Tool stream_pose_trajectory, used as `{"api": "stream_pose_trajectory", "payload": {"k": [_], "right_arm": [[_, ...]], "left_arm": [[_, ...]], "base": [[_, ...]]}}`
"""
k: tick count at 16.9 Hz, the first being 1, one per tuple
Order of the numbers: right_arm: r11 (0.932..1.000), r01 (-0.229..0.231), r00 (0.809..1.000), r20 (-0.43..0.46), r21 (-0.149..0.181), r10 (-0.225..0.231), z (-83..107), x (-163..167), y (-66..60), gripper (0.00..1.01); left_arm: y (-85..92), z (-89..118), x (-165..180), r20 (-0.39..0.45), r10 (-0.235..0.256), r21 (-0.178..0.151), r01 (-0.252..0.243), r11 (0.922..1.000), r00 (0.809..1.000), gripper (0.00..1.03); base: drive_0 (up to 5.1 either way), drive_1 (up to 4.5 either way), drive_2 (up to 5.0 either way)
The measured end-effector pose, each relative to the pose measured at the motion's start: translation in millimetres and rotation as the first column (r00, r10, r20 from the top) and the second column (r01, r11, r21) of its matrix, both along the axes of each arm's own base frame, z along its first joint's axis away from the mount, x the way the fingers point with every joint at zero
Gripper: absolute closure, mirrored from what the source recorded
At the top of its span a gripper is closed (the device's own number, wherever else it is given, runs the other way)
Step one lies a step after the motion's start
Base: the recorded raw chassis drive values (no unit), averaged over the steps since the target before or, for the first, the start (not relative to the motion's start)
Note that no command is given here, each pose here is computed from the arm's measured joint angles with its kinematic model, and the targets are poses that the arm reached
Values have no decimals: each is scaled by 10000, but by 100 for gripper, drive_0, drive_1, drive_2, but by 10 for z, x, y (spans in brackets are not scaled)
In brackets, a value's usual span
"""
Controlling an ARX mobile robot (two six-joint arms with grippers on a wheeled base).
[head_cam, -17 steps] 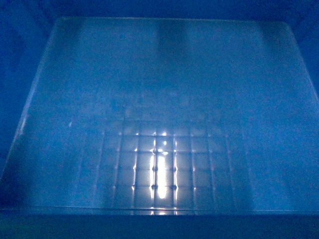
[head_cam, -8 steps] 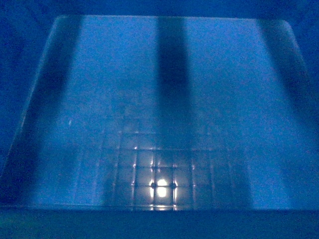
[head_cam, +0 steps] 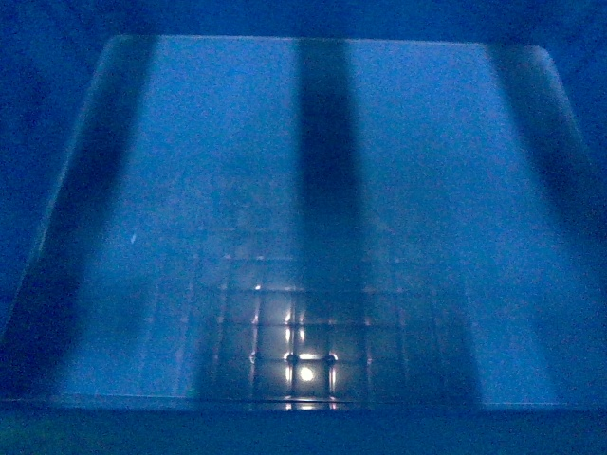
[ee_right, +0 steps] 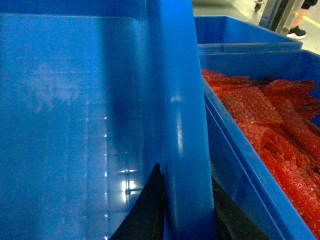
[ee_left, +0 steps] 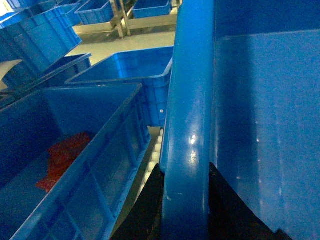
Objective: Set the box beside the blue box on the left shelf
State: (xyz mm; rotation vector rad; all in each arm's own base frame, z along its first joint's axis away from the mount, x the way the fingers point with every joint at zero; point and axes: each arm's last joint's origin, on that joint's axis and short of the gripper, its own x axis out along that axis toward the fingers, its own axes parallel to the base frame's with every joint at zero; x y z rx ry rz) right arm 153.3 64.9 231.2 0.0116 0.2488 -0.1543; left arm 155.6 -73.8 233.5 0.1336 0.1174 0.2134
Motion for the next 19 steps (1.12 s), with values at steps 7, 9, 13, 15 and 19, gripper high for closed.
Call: {"api": "stream_pose_trajectory", "payload": {"k": [7, 9, 13, 15, 19], "right_arm": [[10000, 0, 10000, -3, -2, 0, 0, 0, 0, 88], [10000, 0, 10000, -7, -4, 0, -2, 0, 0, 88], [10000, 0, 10000, -7, -4, 0, -2, 0, 0, 88], [10000, 0, 10000, -7, -4, 0, -2, 0, 0, 88], [10000, 0, 10000, -7, -4, 0, -2, 0, 0, 88]], "left_arm": [[0, 0, 0, 0, 0, 0, 0, 10000, 10000, 87], [0, 0, 0, 0, 0, 0, 0, 10000, 10000, 87], [0, 0, 0, 0, 0, 0, 0, 10000, 10000, 87], [0, 0, 0, -1, 0, 4, 0, 10000, 10000, 87], [0, 0, 0, 0, 0, 0, 0, 10000, 10000, 87]], "base": [[2, 123, -119], [0, 0, 0], [0, 0, 0], [0, 0, 0], [0, 0, 0]]}}
